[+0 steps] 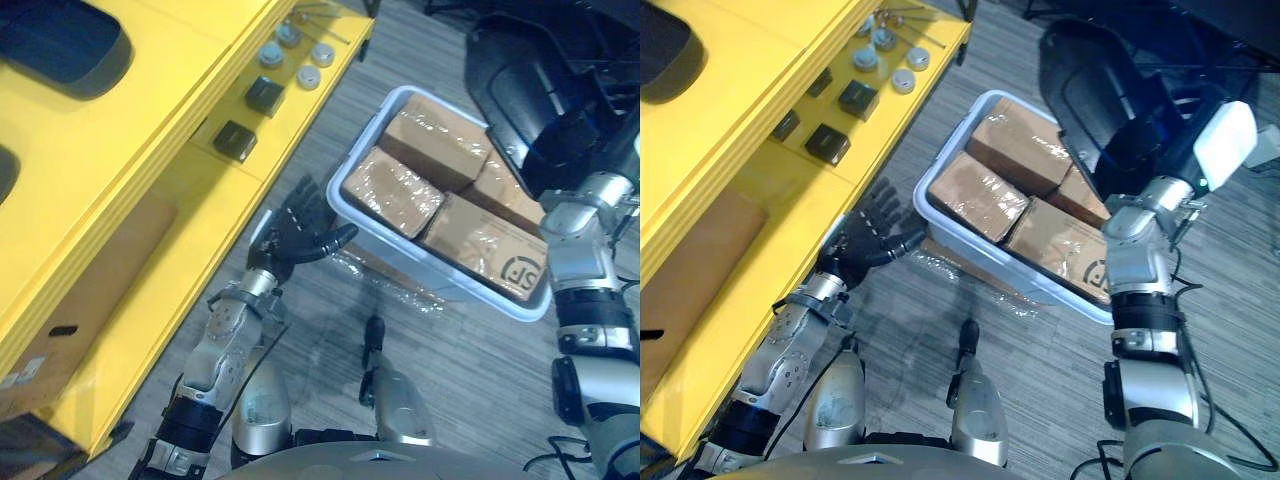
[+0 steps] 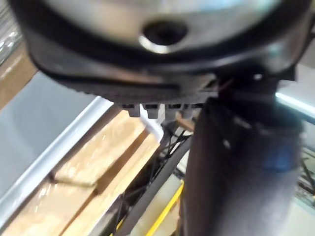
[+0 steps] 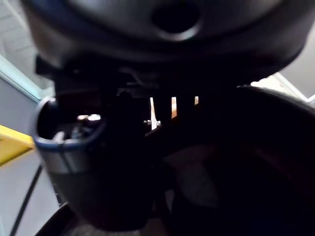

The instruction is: Walk over and take three plastic housings, then place them on the shelf

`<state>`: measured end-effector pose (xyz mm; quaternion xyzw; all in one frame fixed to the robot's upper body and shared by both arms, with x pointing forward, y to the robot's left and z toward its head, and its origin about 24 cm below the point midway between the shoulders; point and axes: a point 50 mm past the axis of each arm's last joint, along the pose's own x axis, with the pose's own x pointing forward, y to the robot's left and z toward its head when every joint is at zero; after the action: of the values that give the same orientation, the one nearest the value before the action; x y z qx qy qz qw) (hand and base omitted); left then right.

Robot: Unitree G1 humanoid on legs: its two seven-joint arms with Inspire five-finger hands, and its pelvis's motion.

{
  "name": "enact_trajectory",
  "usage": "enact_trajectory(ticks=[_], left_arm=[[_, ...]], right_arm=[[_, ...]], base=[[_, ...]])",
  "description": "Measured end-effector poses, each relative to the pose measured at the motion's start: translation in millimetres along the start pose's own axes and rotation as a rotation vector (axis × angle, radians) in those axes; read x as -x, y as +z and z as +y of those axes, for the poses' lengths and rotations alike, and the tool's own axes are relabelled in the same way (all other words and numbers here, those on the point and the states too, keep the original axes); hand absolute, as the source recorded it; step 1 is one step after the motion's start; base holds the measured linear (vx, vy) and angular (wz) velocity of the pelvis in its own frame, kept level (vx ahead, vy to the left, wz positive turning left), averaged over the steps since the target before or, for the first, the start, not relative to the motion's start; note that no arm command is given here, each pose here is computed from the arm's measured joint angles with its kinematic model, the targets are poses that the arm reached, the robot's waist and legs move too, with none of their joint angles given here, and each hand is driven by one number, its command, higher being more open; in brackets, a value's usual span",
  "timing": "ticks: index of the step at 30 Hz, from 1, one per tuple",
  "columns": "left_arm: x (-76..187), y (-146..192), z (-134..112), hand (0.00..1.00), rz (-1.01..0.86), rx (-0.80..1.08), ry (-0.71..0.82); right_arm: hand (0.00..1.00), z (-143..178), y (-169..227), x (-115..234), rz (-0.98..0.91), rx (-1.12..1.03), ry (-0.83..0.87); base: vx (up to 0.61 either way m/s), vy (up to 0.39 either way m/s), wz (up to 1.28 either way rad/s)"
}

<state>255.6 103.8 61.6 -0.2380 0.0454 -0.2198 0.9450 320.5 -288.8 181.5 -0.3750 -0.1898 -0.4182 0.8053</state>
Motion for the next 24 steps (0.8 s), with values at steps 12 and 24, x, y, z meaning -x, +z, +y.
enact_trajectory(ticks=[12,24], left_arm=[[-30,-31,-41,1.0,0.144,0.413,-0.159],[-38,-40,-50,1.0,0.166,0.426,-0.143]], right_arm=[[0.0,35,-5,99,-0.053,-0.083,0.223],[0.0,51,12,140,-0.056,-0.226,0.276]], base=[[0.03,0.032,-0.15],[0.0,0.006,-0.03]])
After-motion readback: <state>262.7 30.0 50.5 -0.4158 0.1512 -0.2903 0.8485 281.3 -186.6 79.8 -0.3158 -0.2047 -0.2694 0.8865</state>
